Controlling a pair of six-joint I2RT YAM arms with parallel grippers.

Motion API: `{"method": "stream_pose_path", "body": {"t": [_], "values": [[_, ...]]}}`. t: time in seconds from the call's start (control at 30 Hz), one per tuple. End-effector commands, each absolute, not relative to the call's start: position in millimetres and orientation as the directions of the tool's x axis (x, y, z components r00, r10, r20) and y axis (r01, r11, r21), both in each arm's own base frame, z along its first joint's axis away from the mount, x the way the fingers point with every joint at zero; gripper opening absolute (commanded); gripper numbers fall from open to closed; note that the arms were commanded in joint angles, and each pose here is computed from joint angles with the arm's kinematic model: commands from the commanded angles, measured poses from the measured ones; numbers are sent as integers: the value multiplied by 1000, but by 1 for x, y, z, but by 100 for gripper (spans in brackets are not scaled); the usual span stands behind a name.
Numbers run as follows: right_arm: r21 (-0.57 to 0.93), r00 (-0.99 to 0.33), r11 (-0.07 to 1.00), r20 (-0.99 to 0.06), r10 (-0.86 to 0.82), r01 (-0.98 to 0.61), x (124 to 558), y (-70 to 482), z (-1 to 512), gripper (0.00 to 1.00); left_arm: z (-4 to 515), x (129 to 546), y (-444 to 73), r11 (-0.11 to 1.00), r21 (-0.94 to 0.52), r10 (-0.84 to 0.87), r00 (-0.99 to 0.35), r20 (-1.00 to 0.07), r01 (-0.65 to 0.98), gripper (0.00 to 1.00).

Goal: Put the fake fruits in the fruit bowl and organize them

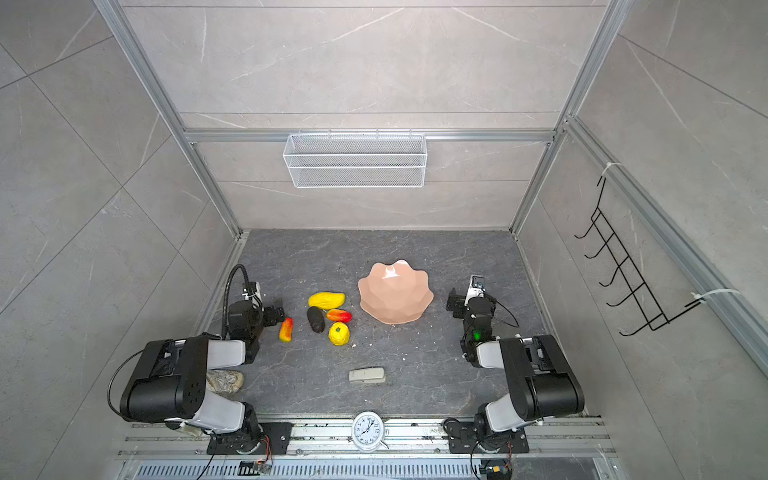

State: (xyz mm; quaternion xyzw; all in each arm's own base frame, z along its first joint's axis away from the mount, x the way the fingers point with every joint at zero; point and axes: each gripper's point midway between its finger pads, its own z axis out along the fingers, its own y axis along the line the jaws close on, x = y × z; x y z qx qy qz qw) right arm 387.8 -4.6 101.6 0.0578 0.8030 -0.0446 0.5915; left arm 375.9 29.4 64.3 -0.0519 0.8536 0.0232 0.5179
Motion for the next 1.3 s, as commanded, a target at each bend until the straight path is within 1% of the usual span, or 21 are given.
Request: {"method": "stream_pose_path", "body": {"t": [0.0, 0.37, 1.13, 1.2, 1.27], "values": [[-16, -296, 989, -955, 29, 147, 386, -5, 98, 100, 86, 386, 28, 996, -5, -41, -390, -920, -91, 100], [7, -301, 991, -952, 47, 131, 387, -6, 98, 100, 87, 387, 27, 996, -9, -43, -389, -920, -89, 100], [3, -300, 991, -953, 43, 133, 387, -6, 98, 100, 86, 386, 28, 996, -8, -42, -390, -920, -90, 100], [-9, -282, 994, -959, 22, 110, 385, -2, 109, 100, 92, 386, 36, 989, 12, -45, -375, -926, -148, 100], [-31, -274, 993, -962, 1, 110, 381, 1, 128, 100, 104, 384, 42, 978, 32, -52, -392, -919, -206, 100]]}}
